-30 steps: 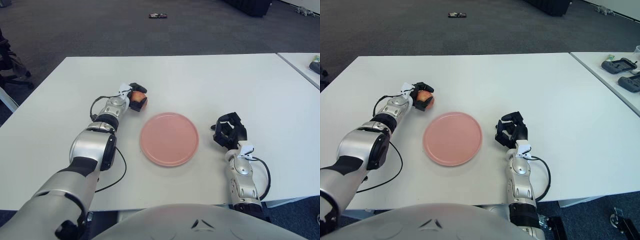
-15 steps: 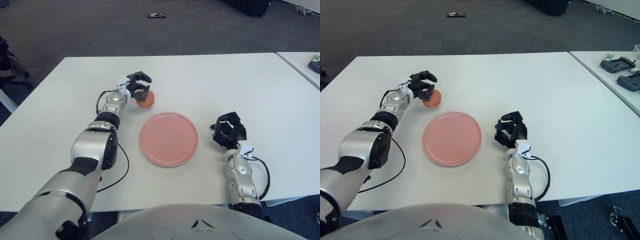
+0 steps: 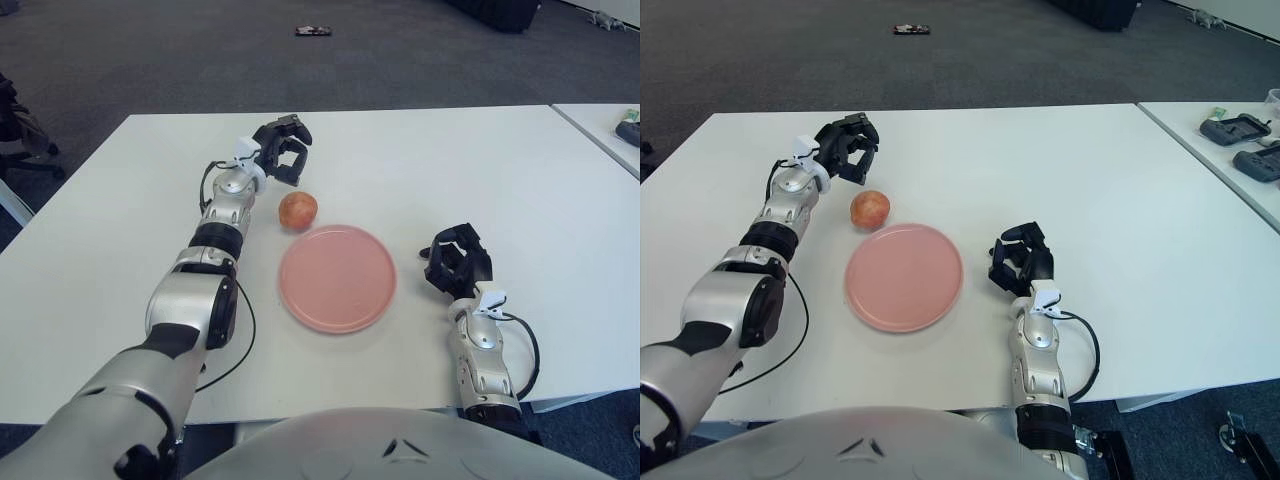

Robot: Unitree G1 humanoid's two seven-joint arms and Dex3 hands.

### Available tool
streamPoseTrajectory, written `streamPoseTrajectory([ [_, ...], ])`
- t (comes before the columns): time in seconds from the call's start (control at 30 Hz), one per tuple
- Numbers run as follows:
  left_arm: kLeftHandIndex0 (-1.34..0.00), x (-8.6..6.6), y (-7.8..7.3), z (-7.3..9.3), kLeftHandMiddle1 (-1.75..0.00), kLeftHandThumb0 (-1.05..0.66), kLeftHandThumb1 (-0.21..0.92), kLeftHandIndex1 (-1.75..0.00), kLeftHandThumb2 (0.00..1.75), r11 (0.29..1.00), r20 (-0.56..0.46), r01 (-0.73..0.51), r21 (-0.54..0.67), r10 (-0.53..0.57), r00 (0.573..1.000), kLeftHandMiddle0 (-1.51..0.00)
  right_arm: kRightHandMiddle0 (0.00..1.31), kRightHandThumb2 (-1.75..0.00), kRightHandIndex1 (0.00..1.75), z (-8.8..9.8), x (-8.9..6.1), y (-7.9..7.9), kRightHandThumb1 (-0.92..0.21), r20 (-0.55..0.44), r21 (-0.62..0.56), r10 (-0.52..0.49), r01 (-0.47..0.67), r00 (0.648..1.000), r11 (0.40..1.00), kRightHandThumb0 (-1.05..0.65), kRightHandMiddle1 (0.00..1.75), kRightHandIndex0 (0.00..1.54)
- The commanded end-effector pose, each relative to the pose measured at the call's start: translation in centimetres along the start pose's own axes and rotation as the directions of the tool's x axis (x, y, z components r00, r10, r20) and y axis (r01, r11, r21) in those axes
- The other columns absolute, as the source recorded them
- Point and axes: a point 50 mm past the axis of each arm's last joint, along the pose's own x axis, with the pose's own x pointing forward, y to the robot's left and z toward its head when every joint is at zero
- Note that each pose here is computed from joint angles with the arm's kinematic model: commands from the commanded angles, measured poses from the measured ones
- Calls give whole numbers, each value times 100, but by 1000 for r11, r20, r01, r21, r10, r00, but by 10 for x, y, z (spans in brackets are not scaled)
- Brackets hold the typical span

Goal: Put the apple into the plate.

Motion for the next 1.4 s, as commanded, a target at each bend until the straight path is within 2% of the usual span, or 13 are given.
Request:
streamPoseTrajectory([
  [0.0,-76,-5,-7,6,-175,-54,14,-175,154,999,68,33,14,-34,997,-135,43,-105,132,-2,1,2,-54,-14,5,5,-5,1000,1000,-41,175,65],
  [0.27,-76,-16,-18,18,-175,-54,14,-175,154,993,158,78,91,-91,983,-134,43,-105,132,-2,1,2,-54,-26,5,6,-6,1000,1000,-41,175,65],
  [0.43,-76,-20,-22,20,-175,-54,14,-175,154,986,176,90,139,-114,978,-134,41,-101,134,-4,0,1,-57,-33,7,2,-2,999,1000,-40,175,64],
  [0.7,-76,-23,-24,18,-175,-55,13,-175,155,958,135,106,266,-146,980,-135,41,-101,138,-4,0,2,-56,-24,20,-1,1,1000,1000,-40,175,62],
  [0.8,-77,-23,-19,14,-175,-55,12,-175,155,898,54,169,405,-208,977,-132,42,-102,139,-4,0,2,-56,-20,23,-2,3,1000,1000,-40,175,62],
  [1.0,-68,-24,-12,8,-175,-51,23,-175,142,765,-82,261,589,-265,961,-105,42,-102,138,-4,0,2,-56,-16,23,-2,2,1000,1000,-41,175,62],
  [1.03,-63,-25,-11,8,-175,-49,28,-175,136,743,-99,274,610,-272,957,-78,42,-102,138,-4,0,2,-56,-16,24,-1,2,1000,1000,-41,175,62],
  [1.07,-60,-26,-10,7,-175,-48,31,-175,131,728,-111,281,626,-274,955,-60,42,-102,137,-4,0,2,-56,-16,25,-1,2,1000,1000,-41,175,62],
  [1.13,-57,-31,-5,7,-175,-47,35,-175,127,701,-127,288,652,-273,954,-41,42,-102,137,-4,0,2,-56,-14,24,-1,2,1000,1000,-41,175,62],
  [1.17,-55,-33,-2,6,-175,-46,37,-175,124,689,-134,290,664,-272,953,-26,42,-103,136,-4,0,2,-56,-12,23,-1,2,1000,1000,-41,175,62],
  [1.27,-52,-35,2,7,-175,-45,41,-175,118,628,-154,297,720,-272,950,-8,43,-104,135,-4,0,2,-55,-8,16,0,0,1000,1000,-41,175,63],
  [1.3,-42,-36,5,8,-173,-48,36,-175,119,574,-164,297,763,-272,948,-7,43,-104,135,-3,0,2,-54,-6,11,1,-1,1000,1000,-41,175,63],
  [1.37,-17,-36,8,9,-153,-56,19,-167,122,510,-174,296,808,-273,946,-3,44,-106,134,-3,0,2,-53,-4,5,3,-3,1000,1000,-41,175,64],
])
